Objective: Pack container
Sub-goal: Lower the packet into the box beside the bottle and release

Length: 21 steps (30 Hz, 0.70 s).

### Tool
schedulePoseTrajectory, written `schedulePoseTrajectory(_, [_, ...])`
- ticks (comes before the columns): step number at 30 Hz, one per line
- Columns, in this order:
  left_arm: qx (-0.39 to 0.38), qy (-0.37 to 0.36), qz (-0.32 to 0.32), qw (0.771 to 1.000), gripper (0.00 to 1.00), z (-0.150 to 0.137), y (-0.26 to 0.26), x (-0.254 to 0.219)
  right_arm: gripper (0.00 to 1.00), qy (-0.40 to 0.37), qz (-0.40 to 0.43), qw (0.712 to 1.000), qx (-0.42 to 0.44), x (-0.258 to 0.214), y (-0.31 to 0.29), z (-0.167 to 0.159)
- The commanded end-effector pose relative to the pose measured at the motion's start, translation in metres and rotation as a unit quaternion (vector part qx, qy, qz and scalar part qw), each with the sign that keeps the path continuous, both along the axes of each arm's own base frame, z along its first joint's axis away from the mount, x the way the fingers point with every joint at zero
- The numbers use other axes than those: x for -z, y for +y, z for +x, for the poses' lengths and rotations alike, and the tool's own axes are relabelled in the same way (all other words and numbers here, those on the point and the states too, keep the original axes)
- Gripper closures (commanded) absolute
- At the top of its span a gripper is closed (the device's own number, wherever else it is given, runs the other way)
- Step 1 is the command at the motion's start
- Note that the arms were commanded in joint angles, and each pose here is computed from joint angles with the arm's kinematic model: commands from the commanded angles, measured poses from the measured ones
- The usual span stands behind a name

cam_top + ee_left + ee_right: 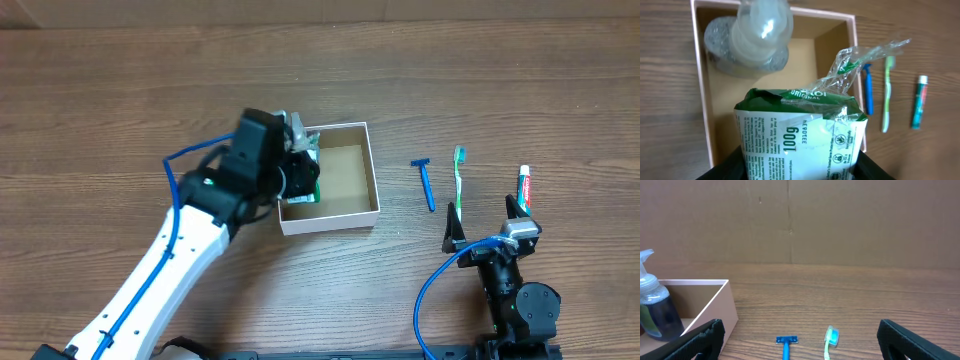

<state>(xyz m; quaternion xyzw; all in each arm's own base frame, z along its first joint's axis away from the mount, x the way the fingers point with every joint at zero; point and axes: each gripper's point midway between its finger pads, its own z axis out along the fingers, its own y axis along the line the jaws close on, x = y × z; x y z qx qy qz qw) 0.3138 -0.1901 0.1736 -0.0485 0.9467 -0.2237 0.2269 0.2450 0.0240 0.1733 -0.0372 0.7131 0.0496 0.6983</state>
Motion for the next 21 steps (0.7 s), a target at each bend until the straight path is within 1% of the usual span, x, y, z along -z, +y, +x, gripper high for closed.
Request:
schedulePoseTrajectory(1, [-0.051, -0.027, 0.033, 0.998, 0.51, 0.008, 0.001, -0.007, 0.0, -0.001, -0.002, 1.0, 0.001, 0.002, -0.001, 0.0])
schedulePoseTrajectory(10, [-0.085, 0.013, 0.09, 0.992, 0.48, 0.012, 0.007, 0.034, 0.0, -0.001, -0.002, 1.0, 0.001, 0.002, -0.001, 0.0])
schedulePoseTrajectory(21, [-0.083, 0.048, 0.12, 0.988, 0.45, 0.013, 0.006, 0.067, 0.0, -0.001, -0.002, 1.0, 0.001, 0.002, -0.001, 0.0])
